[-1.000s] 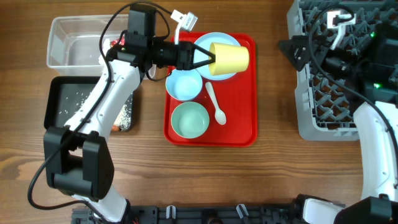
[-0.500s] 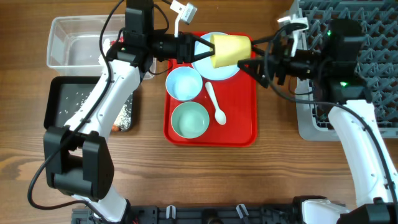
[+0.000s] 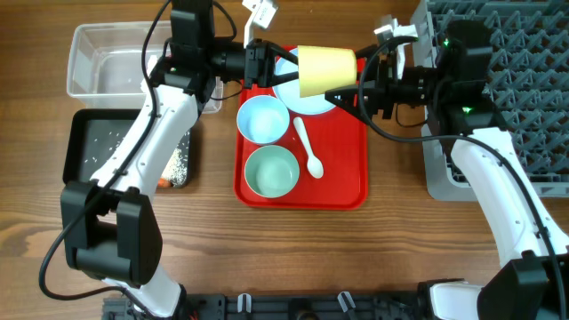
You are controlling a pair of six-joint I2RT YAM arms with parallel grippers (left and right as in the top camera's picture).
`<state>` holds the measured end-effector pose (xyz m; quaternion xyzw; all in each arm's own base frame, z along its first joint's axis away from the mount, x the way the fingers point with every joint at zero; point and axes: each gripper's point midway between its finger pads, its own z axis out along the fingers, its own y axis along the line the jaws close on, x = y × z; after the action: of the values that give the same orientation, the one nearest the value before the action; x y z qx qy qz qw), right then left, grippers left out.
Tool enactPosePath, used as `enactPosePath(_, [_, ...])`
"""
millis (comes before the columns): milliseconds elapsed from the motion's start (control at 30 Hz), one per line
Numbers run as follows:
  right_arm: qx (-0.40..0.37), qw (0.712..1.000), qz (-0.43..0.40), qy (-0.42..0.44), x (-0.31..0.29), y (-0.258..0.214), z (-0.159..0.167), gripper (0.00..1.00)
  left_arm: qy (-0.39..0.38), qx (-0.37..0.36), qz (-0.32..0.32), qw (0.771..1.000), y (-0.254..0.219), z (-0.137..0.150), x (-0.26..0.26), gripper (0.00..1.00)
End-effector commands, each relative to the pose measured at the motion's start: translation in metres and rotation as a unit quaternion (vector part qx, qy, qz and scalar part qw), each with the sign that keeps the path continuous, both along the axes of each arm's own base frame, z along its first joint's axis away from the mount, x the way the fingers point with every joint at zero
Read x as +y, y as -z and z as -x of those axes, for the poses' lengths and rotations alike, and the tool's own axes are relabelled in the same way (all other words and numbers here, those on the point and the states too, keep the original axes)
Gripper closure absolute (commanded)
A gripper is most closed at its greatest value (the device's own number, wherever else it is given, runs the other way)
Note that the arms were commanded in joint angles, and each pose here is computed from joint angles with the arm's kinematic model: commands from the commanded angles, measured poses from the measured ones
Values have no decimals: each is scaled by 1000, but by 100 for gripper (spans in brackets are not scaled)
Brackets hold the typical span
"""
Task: Sort waste into correct bins and load items into the dishwasher rack
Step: 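Grasp the yellow cup with the right gripper and release the left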
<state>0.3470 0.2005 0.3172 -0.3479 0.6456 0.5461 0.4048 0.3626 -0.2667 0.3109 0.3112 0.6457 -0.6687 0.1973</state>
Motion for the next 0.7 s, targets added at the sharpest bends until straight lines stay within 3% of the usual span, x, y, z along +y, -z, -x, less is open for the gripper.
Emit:
enactPosePath(0, [-3,999,-16,-27,1,-9,5,9,48,-2,16,999,-15,20,1,96])
enactPosePath(300, [-32,998,-26,-54,1,-20,12,17,47,20,11,999,-12,21,2,96])
enactPosePath(467, [-32,997,-28,-64,1,-21,16,33,47,19,11,999,-12,21,2,96])
enactPosePath(667, [-29,996,-30,-76,2,-21,20,43,47,19,11,999,-12,21,2,96])
